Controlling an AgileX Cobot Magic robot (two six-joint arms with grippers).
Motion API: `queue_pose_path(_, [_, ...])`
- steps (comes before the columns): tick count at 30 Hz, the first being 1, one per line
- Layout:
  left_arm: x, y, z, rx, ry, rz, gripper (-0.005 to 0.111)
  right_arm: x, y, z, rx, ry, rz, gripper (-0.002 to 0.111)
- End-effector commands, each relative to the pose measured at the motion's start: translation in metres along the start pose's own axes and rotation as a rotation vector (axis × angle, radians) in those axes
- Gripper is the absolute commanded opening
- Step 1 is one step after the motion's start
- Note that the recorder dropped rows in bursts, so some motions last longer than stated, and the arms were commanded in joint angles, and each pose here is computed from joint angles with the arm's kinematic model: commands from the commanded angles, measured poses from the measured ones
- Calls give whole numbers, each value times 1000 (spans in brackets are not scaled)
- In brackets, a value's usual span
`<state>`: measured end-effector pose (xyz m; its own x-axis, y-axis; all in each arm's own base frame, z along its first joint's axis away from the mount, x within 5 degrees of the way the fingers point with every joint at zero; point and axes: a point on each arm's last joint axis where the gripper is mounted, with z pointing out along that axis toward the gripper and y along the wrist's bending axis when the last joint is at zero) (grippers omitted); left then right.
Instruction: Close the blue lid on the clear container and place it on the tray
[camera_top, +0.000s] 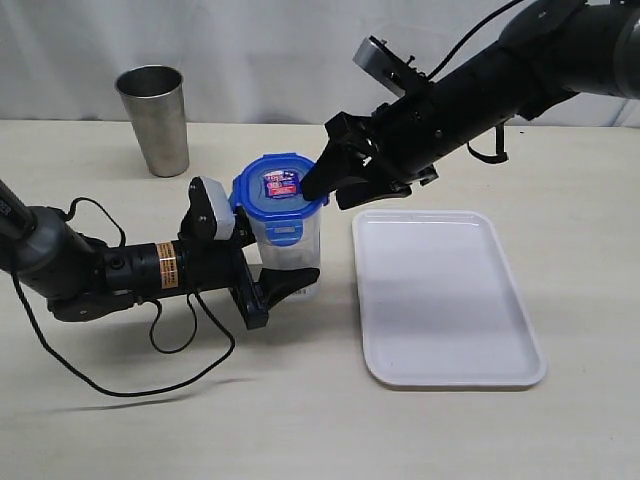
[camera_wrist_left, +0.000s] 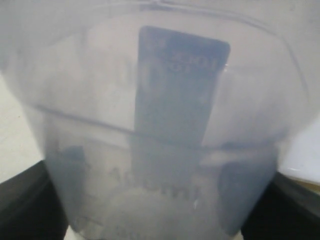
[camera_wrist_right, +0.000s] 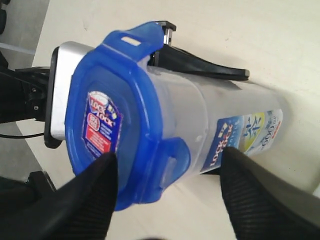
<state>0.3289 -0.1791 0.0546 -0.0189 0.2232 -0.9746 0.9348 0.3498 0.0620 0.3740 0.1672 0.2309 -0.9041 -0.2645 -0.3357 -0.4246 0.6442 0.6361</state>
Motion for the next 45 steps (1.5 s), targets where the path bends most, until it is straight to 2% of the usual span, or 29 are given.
queue_pose_path(1, [1, -4, 3, 25, 18, 11, 0, -2, 0, -4, 23, 5, -34, 57])
queue_pose_path(4, [1, -4, 3, 25, 18, 11, 0, -6, 12, -22, 70, -23, -106, 57])
queue_pose_path(10, [1, -4, 3, 23, 18, 9, 0, -5, 36, -47, 67, -80, -194, 57])
queue_pose_path(12, [1, -4, 3, 23, 18, 9, 0, -3, 51, -57, 40, -96, -351, 56])
queue_pose_path(14, [1, -3, 3, 20, 17, 7, 0, 3, 76, -63, 23, -105, -551, 48])
queue_pose_path(15, [1, -3, 3, 18, 17, 7, 0, 9, 92, -60, 40, -74, -723, 43])
queue_pose_path(17, [1, -3, 3, 18, 17, 7, 0, 14, 105, -52, 109, -28, -879, 42])
queue_pose_path(20, [1, -3, 3, 18, 17, 7, 0, 20, 116, -34, 255, 61, -1029, 42])
queue_pose_path(25, [1, -3, 3, 18, 17, 7, 0, 36, 123, -4, 430, 183, -1188, 42])
queue_pose_path(29, [1, -3, 3, 18, 17, 7, 0, 42, 122, 11, 550, 190, -1265, 42])
queue_pose_path(33, [1, -3, 3, 18, 17, 7, 0, 48, 118, 22, 562, 202, -1298, 42])
queue_pose_path(38, [1, -3, 3, 21, 18, 8, 0, 46, 110, 25, 635, 177, -1318, 42])
queue_pose_path(45, [1, -4, 3, 23, 18, 9, 0, 46, 102, 37, 630, 213, -1309, 39])
